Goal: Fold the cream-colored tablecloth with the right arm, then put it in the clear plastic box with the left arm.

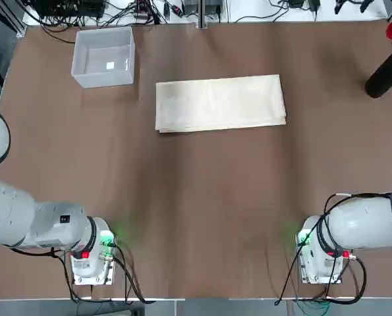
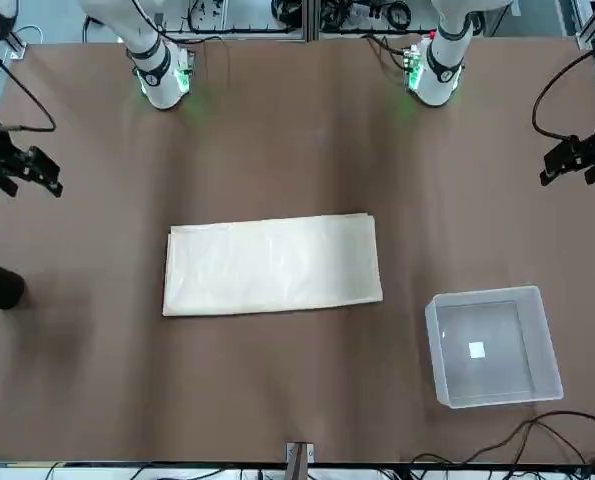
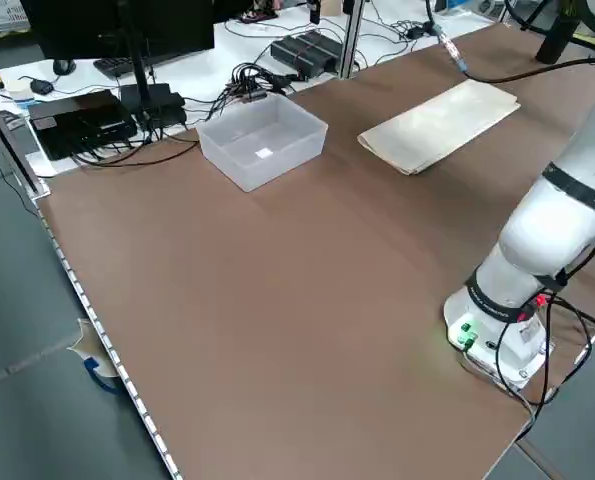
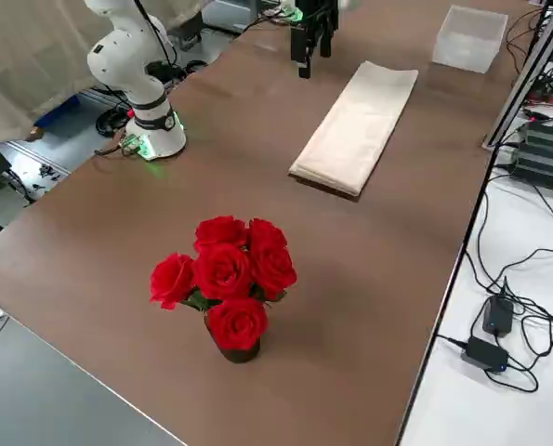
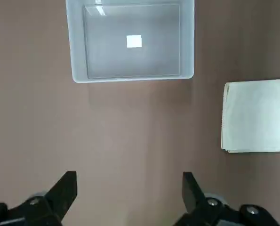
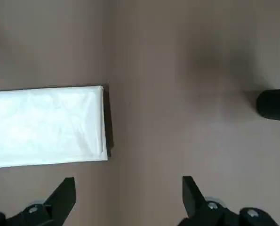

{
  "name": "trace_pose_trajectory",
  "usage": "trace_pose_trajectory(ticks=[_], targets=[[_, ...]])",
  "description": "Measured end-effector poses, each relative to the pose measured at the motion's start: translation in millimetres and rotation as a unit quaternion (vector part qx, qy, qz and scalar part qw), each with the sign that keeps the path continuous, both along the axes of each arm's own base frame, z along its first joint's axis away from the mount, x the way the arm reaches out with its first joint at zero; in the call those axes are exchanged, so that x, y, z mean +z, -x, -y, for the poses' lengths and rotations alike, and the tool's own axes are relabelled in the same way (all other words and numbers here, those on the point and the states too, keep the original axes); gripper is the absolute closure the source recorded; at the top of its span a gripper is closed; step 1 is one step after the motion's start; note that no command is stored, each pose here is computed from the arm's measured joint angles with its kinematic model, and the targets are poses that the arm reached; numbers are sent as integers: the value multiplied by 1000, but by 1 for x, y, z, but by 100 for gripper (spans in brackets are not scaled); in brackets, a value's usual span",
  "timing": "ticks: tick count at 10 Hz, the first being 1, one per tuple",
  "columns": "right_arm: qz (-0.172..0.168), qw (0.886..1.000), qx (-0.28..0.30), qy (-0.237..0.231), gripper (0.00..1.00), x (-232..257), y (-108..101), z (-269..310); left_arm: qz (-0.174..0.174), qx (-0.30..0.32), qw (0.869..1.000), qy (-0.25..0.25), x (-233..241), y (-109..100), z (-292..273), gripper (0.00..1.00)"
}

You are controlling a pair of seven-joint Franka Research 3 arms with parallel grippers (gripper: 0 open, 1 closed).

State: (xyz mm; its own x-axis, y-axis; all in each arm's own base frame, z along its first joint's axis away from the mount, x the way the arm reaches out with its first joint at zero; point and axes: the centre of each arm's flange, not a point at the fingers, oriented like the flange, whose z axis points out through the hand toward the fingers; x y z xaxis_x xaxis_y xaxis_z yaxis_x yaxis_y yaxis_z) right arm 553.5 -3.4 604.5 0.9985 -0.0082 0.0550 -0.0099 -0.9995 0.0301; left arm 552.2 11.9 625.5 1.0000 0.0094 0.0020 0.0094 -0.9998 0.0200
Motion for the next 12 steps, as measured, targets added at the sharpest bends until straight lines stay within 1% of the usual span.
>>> trace_pose_trajectory(ticks=[2,4,5,8,12], targets=[[-2,1000,-1,-5,0,-19,-7,0,0,1,1000,0,0,0,-1,1],[-9,1000,-6,-22,0,-49,-22,0,0,2,1000,0,0,0,-2,1],[-15,1000,-1,-23,0,-64,-30,2,0,2,1000,0,0,0,-2,1],[-34,999,8,-34,0,-109,-49,4,0,2,1000,0,0,0,-2,1],[-76,993,19,-83,0,-179,-67,10,0,0,1000,0,0,0,0,1]])
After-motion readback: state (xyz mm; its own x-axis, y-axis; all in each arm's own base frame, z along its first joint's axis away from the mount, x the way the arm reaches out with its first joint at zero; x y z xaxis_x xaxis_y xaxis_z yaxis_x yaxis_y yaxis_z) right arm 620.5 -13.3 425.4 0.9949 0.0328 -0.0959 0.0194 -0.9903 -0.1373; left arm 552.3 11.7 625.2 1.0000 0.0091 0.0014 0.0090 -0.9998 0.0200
